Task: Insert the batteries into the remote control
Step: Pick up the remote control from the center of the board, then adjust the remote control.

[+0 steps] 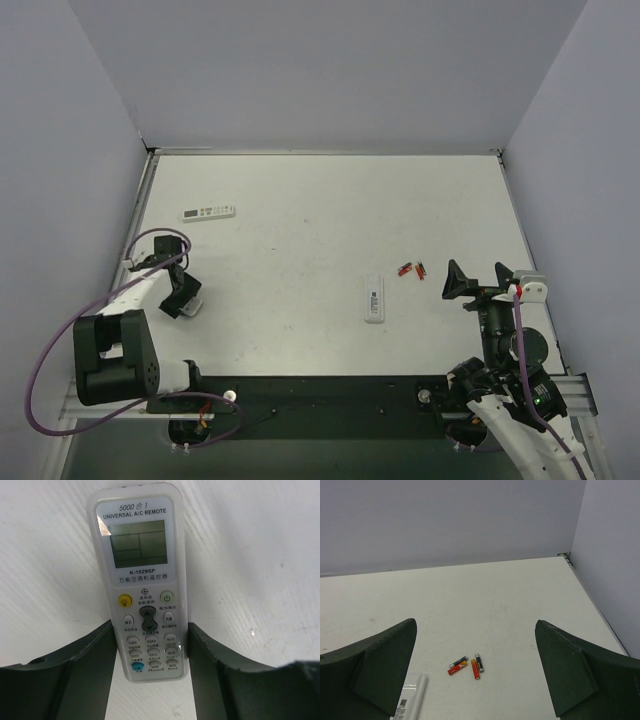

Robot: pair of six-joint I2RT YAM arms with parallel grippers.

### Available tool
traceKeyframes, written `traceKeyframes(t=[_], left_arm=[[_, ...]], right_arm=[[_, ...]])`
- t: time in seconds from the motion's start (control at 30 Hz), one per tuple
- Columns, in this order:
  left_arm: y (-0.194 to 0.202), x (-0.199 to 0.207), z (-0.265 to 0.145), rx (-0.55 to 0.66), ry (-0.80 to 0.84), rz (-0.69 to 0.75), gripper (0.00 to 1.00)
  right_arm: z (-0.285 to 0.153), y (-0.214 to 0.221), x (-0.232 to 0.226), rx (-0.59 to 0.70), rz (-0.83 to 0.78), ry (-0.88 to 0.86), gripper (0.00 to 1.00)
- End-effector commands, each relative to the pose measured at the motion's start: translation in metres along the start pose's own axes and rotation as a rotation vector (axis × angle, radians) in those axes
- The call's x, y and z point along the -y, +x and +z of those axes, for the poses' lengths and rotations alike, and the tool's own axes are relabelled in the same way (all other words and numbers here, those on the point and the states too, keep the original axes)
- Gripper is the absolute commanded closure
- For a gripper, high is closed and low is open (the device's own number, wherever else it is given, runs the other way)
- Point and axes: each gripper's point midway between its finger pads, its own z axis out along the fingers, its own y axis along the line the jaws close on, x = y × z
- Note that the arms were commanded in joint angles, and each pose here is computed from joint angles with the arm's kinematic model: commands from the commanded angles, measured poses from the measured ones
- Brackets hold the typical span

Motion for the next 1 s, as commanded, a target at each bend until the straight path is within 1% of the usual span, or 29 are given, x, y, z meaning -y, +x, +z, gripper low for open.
traceKeyframes(t=[0.0, 0.07, 0.1, 0.13, 0.17, 0.2, 0.23, 0.27, 0.3, 0.33, 0.37, 0.4, 0.43, 0.47, 0.5, 0.53, 0.57, 0.6, 0.67, 0.7, 0.8, 0.83, 0.87, 0.93, 0.97], left_arm=[[0.019, 0.045, -0.015, -0.053, 0.208, 0.033, 0.65], [0.029, 0.059, -0.023, -0.070, 0.272, 0.050, 0.71], [0.038, 0.071, -0.033, -0.071, 0.328, 0.089, 0.72], [0.043, 0.079, -0.039, -0.076, 0.365, 0.097, 0.73], [0.049, 0.090, -0.047, -0.086, 0.428, 0.110, 0.77], [0.056, 0.101, -0.061, -0.086, 0.496, 0.135, 0.77], [0.056, 0.113, -0.071, -0.078, 0.562, 0.128, 0.78], [0.065, 0.117, -0.078, -0.100, 0.609, 0.139, 0.78], [0.068, 0.124, -0.092, -0.102, 0.679, 0.146, 0.80], [0.071, 0.135, -0.105, -0.099, 0.759, 0.148, 0.81], [0.079, 0.138, -0.115, -0.132, 0.816, 0.155, 0.81], [0.083, 0.137, -0.123, -0.141, 0.863, 0.152, 0.83], [0.084, 0.145, -0.137, -0.141, 0.941, 0.140, 0.83], [0.091, 0.146, -0.148, -0.178, 0.999, 0.145, 0.84], [0.098, 0.141, -0.153, -0.198, 1.039, 0.142, 0.84], [0.096, 0.151, -0.174, -0.194, 1.146, 0.123, 0.84], [0.104, 0.150, -0.184, -0.227, 1.199, 0.129, 0.84], [0.105, 0.149, -0.198, -0.226, 1.265, 0.131, 0.84], [0.115, 0.146, -0.216, -0.246, 1.358, 0.131, 0.84], [0.112, 0.144, -0.229, -0.226, 1.415, 0.125, 0.84], [0.116, 0.139, -0.255, -0.220, 1.538, 0.094, 0.84], [0.114, 0.139, -0.269, -0.215, 1.601, 0.079, 0.84], [0.116, 0.136, -0.272, -0.221, 1.626, 0.075, 0.84], [0.116, 0.133, -0.295, -0.233, 1.731, 0.065, 0.84], [0.119, 0.130, -0.299, -0.249, 1.757, 0.071, 0.84]], right_arm=[[-0.019, -0.043, 0.005, 0.180, 0.120, -0.034, 0.01], [-0.018, -0.044, 0.000, 0.165, 0.122, -0.050, 0.01], [-0.017, -0.043, -0.002, 0.150, 0.127, -0.057, 0.00], [-0.018, -0.049, -0.007, 0.148, 0.147, -0.086, 0.00], [-0.014, -0.049, -0.014, 0.121, 0.151, -0.102, 0.00], [-0.013, -0.036, -0.017, 0.050, 0.136, -0.111, 0.00], [-0.011, -0.031, -0.027, -0.002, 0.174, -0.140, 0.00], [-0.006, -0.031, -0.035, -0.061, 0.175, -0.150, 0.00], [-0.006, -0.017, -0.041, -0.141, 0.165, -0.165, 0.00], [-0.005, -0.014, -0.049, -0.186, 0.178, -0.187, 0.00], [-0.002, -0.008, -0.067, -0.265, 0.197, -0.244, 0.00], [-0.003, -0.001, -0.075, -0.321, 0.203, -0.273, 0.00], [-0.003, 0.003, -0.085, -0.361, 0.214, -0.308, 0.00], [-0.005, 0.015, -0.106, -0.450, 0.244, -0.385, 0.00], [-0.005, 0.015, -0.115, -0.478, 0.266, -0.417, 0.00], [-0.007, 0.018, -0.126, -0.513, 0.286, -0.459, 0.00], [-0.004, 0.024, -0.138, -0.555, 0.307, -0.489, 0.00], [-0.009, 0.027, -0.152, -0.603, 0.364, -0.544, 0.00], [-0.005, 0.036, -0.171, -0.663, 0.428, -0.585, 0.00], [-0.014, 0.040, -0.185, -0.724, 0.494, -0.643, 0.00], [-0.010, 0.043, -0.217, -0.768, 0.599, -0.744, 0.00], [-0.018, 0.047, -0.229, -0.814, 0.646, -0.783, 0.00], [-0.014, 0.047, -0.241, -0.807, 0.673, -0.812, 0.00], [-0.020, 0.046, -0.258, -0.837, 0.716, -0.868, 0.00], [-0.017, 0.045, -0.267, -0.829, 0.735, -0.895, 0.01]])
